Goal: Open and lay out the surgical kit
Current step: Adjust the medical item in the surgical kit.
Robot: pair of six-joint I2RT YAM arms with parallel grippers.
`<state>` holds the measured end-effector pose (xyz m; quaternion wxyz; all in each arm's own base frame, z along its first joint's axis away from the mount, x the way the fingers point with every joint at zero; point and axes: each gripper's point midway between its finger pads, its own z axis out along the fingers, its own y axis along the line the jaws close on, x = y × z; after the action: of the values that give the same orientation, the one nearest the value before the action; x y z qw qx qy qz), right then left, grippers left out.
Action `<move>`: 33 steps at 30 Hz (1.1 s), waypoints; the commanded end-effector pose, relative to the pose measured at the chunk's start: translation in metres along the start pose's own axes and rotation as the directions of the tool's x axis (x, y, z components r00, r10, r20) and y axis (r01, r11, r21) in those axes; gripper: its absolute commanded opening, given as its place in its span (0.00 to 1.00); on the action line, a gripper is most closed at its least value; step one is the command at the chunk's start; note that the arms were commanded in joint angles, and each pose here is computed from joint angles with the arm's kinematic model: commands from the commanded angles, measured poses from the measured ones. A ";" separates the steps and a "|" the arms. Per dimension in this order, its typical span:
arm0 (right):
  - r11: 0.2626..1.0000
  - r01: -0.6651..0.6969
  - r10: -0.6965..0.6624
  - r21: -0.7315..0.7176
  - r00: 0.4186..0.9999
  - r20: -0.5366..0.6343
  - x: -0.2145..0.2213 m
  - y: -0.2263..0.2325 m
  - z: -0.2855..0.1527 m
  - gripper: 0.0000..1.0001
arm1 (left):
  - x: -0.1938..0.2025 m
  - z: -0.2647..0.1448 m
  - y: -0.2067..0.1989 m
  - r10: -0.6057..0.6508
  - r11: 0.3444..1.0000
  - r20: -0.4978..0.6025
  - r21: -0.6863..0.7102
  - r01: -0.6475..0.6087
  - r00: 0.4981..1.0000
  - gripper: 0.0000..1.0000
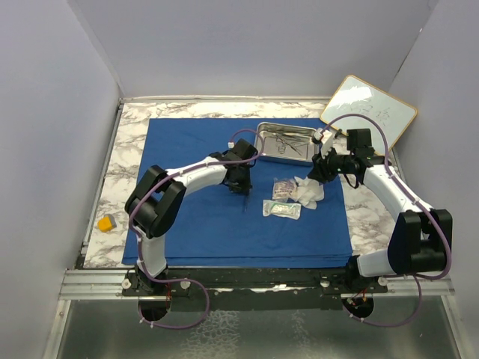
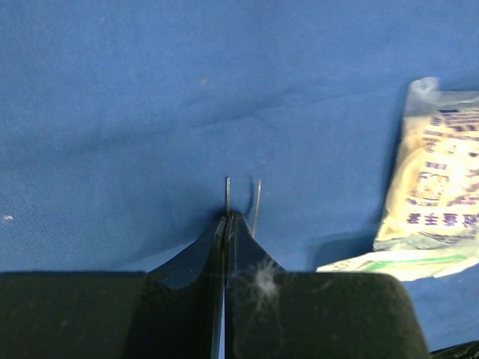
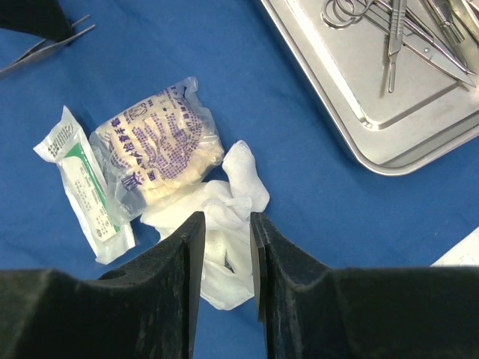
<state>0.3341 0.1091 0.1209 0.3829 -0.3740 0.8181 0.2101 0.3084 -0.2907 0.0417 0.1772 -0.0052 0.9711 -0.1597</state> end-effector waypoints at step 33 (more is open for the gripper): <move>1.000 -0.004 0.004 -0.006 1.000 0.017 -0.008 -0.003 0.000 0.31 | 0.037 0.019 0.022 -0.149 0.988 -0.024 -0.046 0.148 0.989 0.07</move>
<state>0.3341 0.1091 0.1199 0.3817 -0.3736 0.8187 0.2109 0.3037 -0.2897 0.0244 0.1810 -0.0967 0.9601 -0.1901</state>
